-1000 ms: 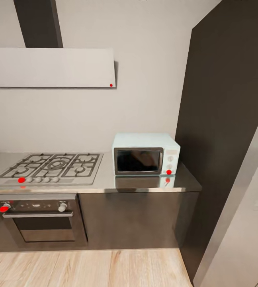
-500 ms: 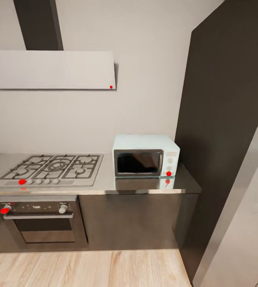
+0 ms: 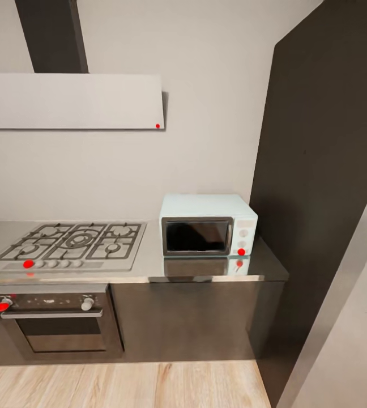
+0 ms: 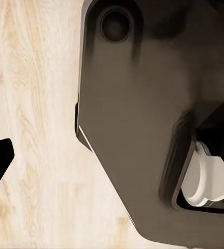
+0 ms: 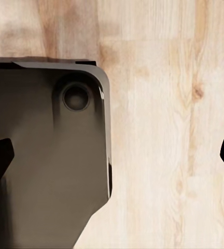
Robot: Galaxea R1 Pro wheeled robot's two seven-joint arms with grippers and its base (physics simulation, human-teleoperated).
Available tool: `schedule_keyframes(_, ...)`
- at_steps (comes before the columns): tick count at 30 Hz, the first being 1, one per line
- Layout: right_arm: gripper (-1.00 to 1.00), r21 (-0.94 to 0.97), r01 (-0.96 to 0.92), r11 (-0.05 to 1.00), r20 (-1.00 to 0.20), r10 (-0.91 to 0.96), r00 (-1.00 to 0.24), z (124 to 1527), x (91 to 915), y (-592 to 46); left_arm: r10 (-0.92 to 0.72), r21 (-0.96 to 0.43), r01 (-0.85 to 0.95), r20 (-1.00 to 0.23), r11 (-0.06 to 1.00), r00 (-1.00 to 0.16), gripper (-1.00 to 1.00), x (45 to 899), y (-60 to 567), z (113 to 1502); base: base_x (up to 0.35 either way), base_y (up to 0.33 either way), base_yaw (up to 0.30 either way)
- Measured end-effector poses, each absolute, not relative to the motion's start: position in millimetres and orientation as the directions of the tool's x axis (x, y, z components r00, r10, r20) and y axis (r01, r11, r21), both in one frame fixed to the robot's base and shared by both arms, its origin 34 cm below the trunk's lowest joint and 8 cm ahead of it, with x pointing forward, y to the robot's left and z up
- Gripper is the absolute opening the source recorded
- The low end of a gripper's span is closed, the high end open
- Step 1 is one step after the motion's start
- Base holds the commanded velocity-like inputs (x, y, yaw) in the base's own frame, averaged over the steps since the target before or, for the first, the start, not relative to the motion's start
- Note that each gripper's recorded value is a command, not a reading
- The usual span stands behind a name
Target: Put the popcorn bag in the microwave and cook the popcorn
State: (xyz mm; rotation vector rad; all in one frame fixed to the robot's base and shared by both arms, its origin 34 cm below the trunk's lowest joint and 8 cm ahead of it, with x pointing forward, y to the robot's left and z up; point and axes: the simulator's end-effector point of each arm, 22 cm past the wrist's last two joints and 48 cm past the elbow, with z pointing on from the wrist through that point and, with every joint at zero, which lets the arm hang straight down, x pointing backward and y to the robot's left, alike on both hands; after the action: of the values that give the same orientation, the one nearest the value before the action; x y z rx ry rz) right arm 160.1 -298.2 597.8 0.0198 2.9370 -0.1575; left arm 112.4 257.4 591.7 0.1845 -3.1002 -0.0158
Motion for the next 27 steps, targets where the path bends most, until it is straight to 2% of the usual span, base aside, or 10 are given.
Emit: schedule_keyframes(27, 1.0, -0.104, 0.024, 0.994, -0.199, 0.003, -0.98, 618.8, 149.5, -297.8, -0.119, 0.012, -0.118, 0.036, 0.993, -0.992, 1.0, 101.8, 257.4, 612.8, 0.0, 0.0, 0.0)
